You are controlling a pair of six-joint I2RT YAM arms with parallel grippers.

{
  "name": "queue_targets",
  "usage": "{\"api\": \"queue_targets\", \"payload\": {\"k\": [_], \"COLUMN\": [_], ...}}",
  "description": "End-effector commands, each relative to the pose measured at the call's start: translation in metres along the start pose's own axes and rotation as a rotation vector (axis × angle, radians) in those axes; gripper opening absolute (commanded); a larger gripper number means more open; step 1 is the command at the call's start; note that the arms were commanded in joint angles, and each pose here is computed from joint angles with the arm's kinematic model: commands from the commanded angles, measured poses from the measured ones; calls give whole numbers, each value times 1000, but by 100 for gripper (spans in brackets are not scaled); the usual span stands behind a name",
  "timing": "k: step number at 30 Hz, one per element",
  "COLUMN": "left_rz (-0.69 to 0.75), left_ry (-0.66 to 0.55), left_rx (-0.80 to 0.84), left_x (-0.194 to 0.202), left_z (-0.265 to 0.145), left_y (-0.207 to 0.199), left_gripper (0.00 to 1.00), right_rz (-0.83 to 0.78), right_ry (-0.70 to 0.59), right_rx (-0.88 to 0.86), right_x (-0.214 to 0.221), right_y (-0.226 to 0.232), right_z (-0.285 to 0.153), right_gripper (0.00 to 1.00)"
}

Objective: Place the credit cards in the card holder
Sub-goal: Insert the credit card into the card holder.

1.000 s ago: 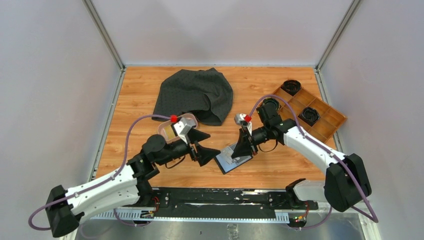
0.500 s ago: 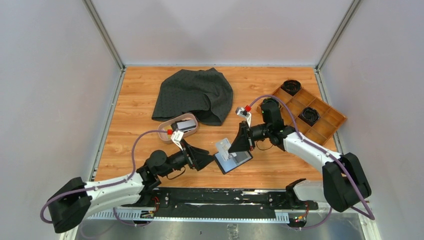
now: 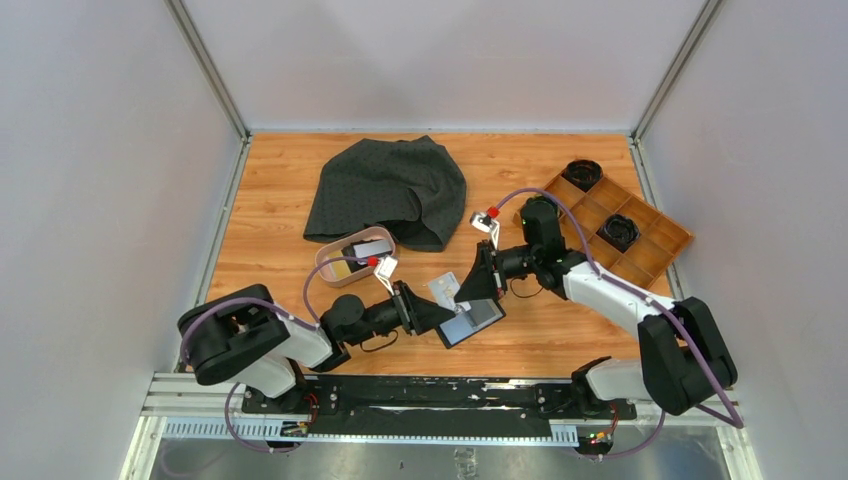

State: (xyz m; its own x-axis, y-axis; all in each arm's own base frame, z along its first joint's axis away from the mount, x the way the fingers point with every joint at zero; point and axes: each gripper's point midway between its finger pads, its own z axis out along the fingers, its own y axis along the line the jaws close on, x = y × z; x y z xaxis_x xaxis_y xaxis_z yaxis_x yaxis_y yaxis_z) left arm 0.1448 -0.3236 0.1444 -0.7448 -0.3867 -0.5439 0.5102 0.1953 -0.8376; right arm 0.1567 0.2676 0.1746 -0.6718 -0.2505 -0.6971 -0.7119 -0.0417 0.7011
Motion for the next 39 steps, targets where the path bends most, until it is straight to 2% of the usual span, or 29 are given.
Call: {"api": "queue_targets", "payload": {"k": [1, 4, 11, 14, 15, 19, 20, 21, 22, 24, 26, 32, 36, 39], "left_rz": [7, 24, 10, 11, 10, 0, -5, -13, -24, -73, -134, -287, -360, -381], "left_ry": [-66, -98, -98, -103, -106, -107, -107, -104, -100, -83, -60, 17, 53, 55], "left_rx": [152, 155, 152, 149, 148, 134, 129, 123, 117, 102, 87, 40, 4, -30], "left_x": [-15, -22, -22, -23, -23, -22, -22, -21, -19, -14, -8, 16, 33, 44], "left_z": [9, 5, 6, 7, 7, 5, 4, 3, 2, -2, -7, -15, -12, -11], "left_y": [-39, -43, -42, -42, -42, -38, -36, -35, -33, -29, -25, -18, -15, -11], "left_gripper": [41, 38, 20, 9, 2, 0, 0, 0, 0, 0, 0, 0, 0, 0], "right_rz": [29, 41, 61, 62, 61, 47, 38, 27, 10, -28, -82, -290, -321, -284], "right_ry": [-17, -25, -40, -46, -46, -39, -36, -31, -26, -15, -4, -14, -19, -16], "right_rx": [19, 26, 33, 38, 36, 27, 26, 27, 29, 45, 106, 364, 345, 316], "right_x": [-2, -4, -8, -8, -8, -7, -6, -6, -7, -9, -12, -25, -20, -15], "right_y": [-7, -9, -11, -12, -12, -12, -12, -13, -13, -16, -23, -44, -41, -43], "right_z": [-4, -5, -7, -8, -8, -8, -8, -9, -10, -15, -26, -74, -75, -72], "right_gripper": [0, 0, 0, 0, 0, 0, 3, 12, 23, 56, 71, 77, 77, 76]}}
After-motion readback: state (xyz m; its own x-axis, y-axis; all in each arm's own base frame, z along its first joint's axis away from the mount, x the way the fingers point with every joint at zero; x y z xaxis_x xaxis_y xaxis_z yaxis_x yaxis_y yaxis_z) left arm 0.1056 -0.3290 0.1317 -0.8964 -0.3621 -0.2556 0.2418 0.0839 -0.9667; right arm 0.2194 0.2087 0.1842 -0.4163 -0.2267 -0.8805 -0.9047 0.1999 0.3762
